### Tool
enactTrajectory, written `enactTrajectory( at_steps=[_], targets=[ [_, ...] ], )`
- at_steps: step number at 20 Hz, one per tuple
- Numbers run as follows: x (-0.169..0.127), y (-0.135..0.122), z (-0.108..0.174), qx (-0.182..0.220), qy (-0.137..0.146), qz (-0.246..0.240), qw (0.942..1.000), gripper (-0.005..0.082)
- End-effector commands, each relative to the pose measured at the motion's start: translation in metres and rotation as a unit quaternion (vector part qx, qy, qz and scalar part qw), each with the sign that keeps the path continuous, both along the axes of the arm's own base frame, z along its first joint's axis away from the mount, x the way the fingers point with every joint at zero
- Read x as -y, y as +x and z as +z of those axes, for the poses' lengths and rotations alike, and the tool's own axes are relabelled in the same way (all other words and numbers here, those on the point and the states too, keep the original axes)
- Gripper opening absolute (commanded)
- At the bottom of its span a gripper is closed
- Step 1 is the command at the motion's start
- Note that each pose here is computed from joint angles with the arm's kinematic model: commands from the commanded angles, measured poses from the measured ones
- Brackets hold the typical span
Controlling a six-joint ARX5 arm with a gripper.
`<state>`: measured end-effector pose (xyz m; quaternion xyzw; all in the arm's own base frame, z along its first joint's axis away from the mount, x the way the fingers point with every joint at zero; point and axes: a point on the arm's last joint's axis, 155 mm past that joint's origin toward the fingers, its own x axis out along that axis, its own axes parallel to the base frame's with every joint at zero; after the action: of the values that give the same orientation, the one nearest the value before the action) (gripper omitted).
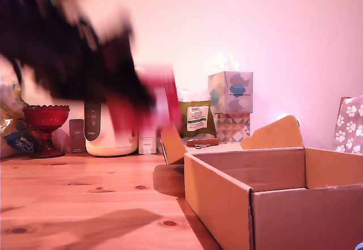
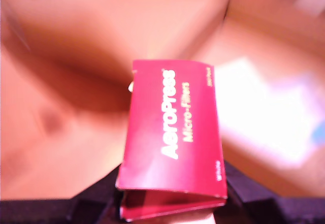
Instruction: Pick the red carton of coffee filters and place it in the cardboard box
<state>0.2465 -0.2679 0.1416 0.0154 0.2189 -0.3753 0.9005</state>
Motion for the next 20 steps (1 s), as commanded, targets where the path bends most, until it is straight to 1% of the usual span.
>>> enactTrajectory(
  at_steps=[1, 4, 6, 11, 13, 14, 16, 18, 20],
  targets=[
    [-0.001, -0.002, 0.008, 0.009, -0.006, -0.003, 0.9999, 0.0181],
    [0.003, -0.002, 0.017, 0.019, -0.022, -0.01, 0.9995, 0.0181],
    [0.017, -0.005, 0.021, 0.027, -0.039, -0.031, 0.9984, 0.0181],
    [0.049, -0.002, 0.034, 0.065, -0.088, -0.062, 0.992, 0.0181],
    [0.061, 0.001, 0.036, 0.073, -0.099, -0.07, 0.99, 0.0181],
    [0.067, 0.003, 0.036, 0.073, -0.1, -0.076, 0.9894, 0.0181],
    [0.083, 0.006, 0.034, 0.067, -0.092, -0.1, 0.9885, 0.0181],
    [0.1, 0.01, 0.03, 0.056, -0.074, -0.122, 0.9882, 0.0181],
    [0.118, 0.011, 0.021, 0.041, -0.049, -0.147, 0.9871, 0.0181]
  ],
)
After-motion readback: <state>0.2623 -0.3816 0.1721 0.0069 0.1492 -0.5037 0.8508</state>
